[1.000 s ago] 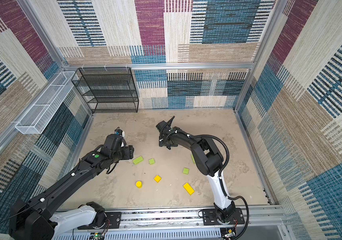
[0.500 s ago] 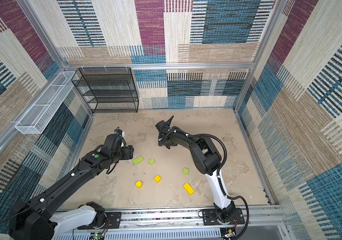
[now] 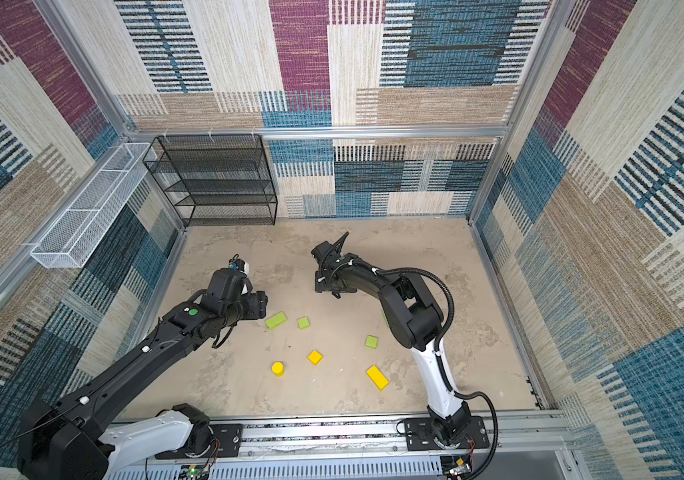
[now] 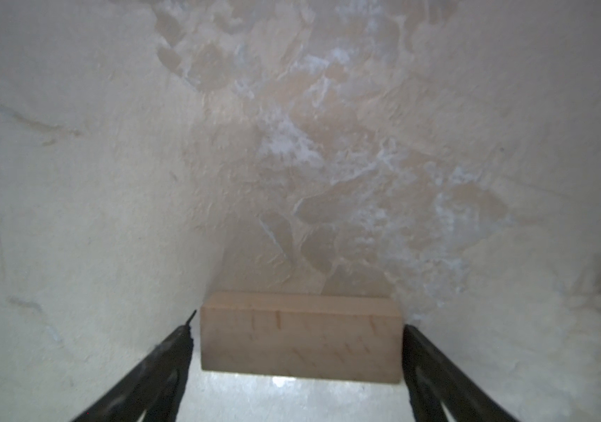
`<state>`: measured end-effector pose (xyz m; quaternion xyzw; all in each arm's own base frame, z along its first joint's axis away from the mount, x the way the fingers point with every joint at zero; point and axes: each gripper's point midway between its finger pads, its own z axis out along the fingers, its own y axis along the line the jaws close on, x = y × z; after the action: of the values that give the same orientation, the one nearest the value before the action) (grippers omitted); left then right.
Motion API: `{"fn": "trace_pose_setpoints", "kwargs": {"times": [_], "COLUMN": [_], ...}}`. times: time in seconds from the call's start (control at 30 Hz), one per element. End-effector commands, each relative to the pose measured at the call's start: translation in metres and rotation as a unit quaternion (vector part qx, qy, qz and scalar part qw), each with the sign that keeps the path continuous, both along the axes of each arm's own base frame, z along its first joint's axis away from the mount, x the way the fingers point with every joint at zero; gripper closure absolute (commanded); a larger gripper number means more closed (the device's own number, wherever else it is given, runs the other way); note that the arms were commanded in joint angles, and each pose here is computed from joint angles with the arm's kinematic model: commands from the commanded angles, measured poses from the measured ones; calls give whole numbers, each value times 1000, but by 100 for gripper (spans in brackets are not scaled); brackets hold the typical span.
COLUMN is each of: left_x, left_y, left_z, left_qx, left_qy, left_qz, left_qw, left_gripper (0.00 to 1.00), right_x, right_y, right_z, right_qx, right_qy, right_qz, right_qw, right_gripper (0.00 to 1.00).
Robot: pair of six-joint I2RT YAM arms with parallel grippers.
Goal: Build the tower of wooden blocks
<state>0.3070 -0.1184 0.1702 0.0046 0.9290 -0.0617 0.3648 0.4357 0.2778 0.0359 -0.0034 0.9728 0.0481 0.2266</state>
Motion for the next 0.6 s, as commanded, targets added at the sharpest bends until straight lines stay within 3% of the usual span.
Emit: {"fn": "trace_pose_setpoints", "kwargs": {"times": [0.0, 0.37, 0.57], "left_x": [0, 3, 2], "left_y": [0, -2, -3], "left_z": [2, 8, 10], "left_qx": [5, 5, 3], "left_qy": [0, -4, -3], "left_qz": [-5, -10, -14], "left_qw": [1000, 1000, 1000], "left_gripper": [25, 25, 26], "right_x": [5, 6, 0], "right_y": [4, -4, -44], "right_z": [12, 60, 93], "right_qx": [16, 24, 42], "right_qy": [-17, -65, -100], "right_qz": [-3, 2, -4], "right_qw": [1000, 998, 994], "right_gripper": [5, 3, 3]}}
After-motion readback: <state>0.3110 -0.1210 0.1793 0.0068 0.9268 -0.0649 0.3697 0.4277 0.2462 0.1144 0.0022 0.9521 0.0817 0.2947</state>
